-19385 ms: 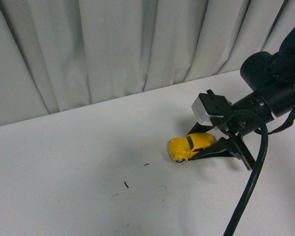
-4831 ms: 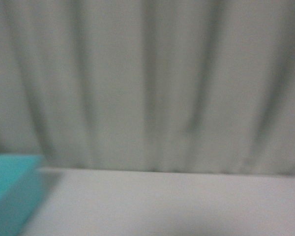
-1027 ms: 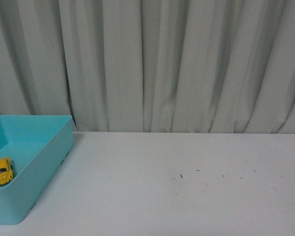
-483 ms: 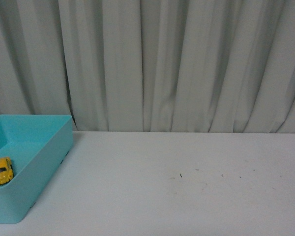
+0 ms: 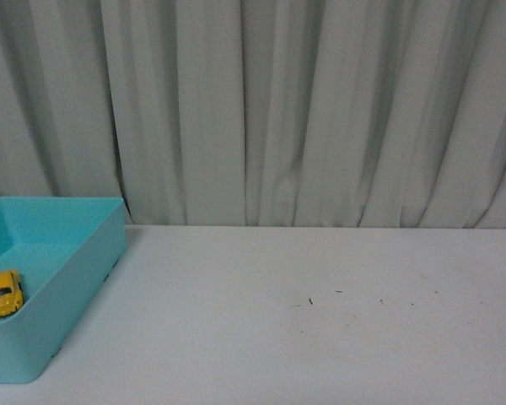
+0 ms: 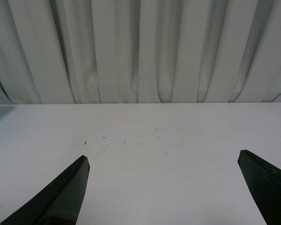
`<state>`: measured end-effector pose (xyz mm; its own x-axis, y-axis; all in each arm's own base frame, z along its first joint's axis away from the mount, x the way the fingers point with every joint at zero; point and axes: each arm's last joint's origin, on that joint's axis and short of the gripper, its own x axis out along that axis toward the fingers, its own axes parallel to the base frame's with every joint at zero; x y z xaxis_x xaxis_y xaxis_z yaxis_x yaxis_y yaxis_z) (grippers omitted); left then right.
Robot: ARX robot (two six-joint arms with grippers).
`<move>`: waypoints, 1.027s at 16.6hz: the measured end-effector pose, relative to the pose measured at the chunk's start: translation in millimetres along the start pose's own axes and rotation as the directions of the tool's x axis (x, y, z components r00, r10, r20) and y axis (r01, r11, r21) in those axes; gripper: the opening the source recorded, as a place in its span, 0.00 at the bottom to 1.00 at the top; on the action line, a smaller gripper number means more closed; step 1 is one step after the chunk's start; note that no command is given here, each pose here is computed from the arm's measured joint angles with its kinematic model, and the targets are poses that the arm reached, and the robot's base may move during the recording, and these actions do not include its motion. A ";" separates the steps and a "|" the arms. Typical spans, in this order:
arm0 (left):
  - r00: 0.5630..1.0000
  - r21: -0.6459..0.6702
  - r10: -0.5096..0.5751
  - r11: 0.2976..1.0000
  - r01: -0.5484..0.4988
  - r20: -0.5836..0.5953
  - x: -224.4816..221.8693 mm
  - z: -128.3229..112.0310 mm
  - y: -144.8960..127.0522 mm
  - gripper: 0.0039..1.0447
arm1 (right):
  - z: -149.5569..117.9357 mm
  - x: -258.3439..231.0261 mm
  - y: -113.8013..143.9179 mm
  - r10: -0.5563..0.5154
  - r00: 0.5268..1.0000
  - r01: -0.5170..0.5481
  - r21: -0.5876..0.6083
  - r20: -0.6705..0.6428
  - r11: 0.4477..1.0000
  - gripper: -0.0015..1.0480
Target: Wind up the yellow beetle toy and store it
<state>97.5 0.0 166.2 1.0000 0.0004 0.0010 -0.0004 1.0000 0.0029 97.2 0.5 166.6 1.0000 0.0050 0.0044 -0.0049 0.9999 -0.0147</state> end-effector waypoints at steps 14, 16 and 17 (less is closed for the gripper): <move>1.000 0.000 -0.001 1.000 0.001 0.001 0.0 0.1 0.0 0.94 | 0.0 0.0 0.0 0.000 1.000 0.000 0.000 0.000 1.000 0.94; 1.000 0.000 0.000 1.000 0.000 -0.001 0.0 -0.1 0.0 0.94 | 0.0 0.0 0.0 0.000 1.000 0.000 0.001 0.000 1.000 0.94; 1.000 0.000 0.000 1.000 0.000 0.000 0.0 0.0 0.0 0.94 | 0.0 0.0 0.0 0.000 1.000 0.000 0.002 0.000 1.000 0.94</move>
<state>97.5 0.0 166.2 1.0000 0.0000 0.0010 0.0000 1.0000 0.0032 97.2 0.5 166.6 1.0000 0.0050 0.0044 -0.0049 0.9999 -0.0132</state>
